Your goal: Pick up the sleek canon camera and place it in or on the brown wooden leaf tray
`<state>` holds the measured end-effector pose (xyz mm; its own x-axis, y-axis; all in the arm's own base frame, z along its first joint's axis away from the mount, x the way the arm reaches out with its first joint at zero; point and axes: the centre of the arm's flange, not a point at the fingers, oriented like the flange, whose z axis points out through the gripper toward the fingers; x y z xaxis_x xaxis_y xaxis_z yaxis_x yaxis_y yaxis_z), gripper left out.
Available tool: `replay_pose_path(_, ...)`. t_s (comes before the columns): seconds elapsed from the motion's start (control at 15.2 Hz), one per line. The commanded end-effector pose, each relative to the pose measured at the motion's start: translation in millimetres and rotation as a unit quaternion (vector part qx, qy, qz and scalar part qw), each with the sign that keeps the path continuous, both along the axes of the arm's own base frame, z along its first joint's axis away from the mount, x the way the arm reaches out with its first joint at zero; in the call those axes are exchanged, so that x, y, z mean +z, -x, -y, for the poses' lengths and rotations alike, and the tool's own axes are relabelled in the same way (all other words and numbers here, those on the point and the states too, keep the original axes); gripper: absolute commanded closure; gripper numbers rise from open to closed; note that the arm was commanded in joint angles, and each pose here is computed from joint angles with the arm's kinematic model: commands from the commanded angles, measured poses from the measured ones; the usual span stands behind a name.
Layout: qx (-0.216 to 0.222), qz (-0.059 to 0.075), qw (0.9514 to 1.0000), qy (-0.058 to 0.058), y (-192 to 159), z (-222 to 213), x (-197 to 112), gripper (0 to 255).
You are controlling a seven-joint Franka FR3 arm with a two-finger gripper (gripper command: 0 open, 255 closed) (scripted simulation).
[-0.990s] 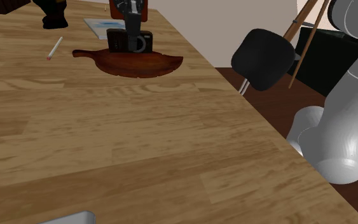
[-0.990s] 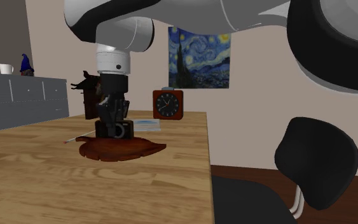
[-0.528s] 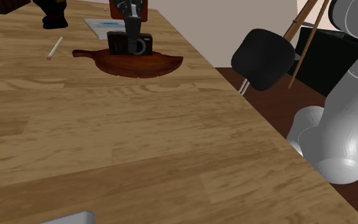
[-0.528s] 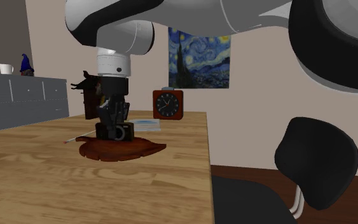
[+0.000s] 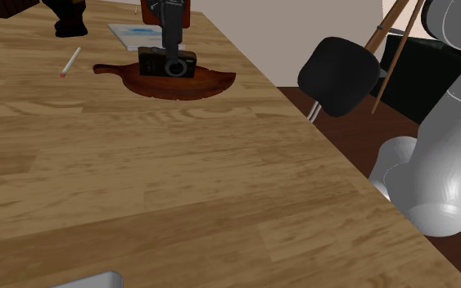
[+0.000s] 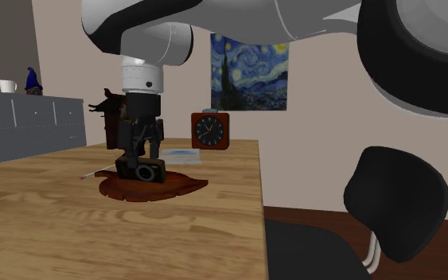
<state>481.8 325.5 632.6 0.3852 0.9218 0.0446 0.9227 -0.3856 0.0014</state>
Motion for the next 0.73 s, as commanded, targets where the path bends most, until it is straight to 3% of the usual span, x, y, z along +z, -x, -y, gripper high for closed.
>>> replay_pose_path(0.0,0.0,0.0,1.0,0.0,1.1,0.9,20.1,0)
replay_pose_path(0.13,0.0,0.0,1.0,0.0,1.5,1.8,43.6,0)
replay_pose_path(0.66,0.0,0.0,1.0,0.0,1.5,1.8,43.6,0)
